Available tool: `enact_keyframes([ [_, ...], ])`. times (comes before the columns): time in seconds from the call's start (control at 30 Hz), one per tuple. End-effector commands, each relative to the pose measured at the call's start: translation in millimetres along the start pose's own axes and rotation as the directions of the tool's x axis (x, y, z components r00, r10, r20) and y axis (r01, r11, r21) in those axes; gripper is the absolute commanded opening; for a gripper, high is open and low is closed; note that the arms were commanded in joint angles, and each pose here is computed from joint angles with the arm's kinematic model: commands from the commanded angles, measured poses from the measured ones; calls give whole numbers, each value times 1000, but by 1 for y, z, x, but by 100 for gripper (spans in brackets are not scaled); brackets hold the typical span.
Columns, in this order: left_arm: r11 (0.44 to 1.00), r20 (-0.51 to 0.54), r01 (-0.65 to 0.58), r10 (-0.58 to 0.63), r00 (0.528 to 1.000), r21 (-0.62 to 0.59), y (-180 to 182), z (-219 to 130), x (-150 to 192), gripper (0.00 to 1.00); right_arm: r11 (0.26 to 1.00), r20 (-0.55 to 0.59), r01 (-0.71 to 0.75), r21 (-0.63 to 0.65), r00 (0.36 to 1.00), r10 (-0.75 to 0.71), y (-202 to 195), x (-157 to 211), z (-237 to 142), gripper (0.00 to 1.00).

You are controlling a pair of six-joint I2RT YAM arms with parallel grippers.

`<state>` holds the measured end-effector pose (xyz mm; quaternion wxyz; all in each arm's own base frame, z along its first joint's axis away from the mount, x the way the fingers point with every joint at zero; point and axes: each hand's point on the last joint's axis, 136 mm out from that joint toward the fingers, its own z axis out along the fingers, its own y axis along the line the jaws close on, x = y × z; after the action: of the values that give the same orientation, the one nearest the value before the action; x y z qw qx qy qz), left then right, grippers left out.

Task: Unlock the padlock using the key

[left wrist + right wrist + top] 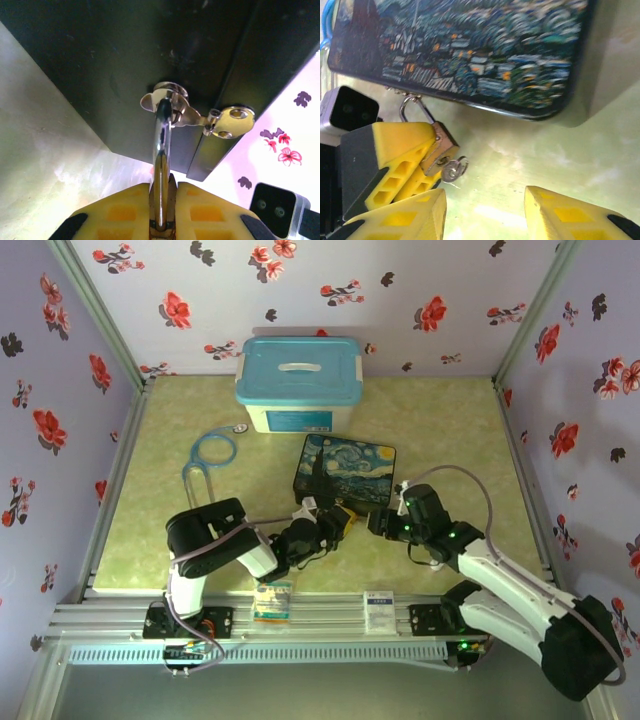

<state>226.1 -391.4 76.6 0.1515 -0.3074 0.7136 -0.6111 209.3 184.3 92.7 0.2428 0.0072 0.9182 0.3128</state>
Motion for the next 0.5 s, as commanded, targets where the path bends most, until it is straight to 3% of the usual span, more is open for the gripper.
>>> enact_keyframes([
  [0.0,998,-36,-23,25,999,66,-23,-4,6,0,989,14,15,-147,1000,-13,27,-6,7,43],
  [0.17,996,-44,-14,18,999,83,-30,-6,8,0,950,12,-110,-294,993,118,43,-8,20,39],
  [0.47,981,-64,-8,21,998,194,-76,3,19,0,918,60,-211,-337,968,245,37,-11,13,28],
])
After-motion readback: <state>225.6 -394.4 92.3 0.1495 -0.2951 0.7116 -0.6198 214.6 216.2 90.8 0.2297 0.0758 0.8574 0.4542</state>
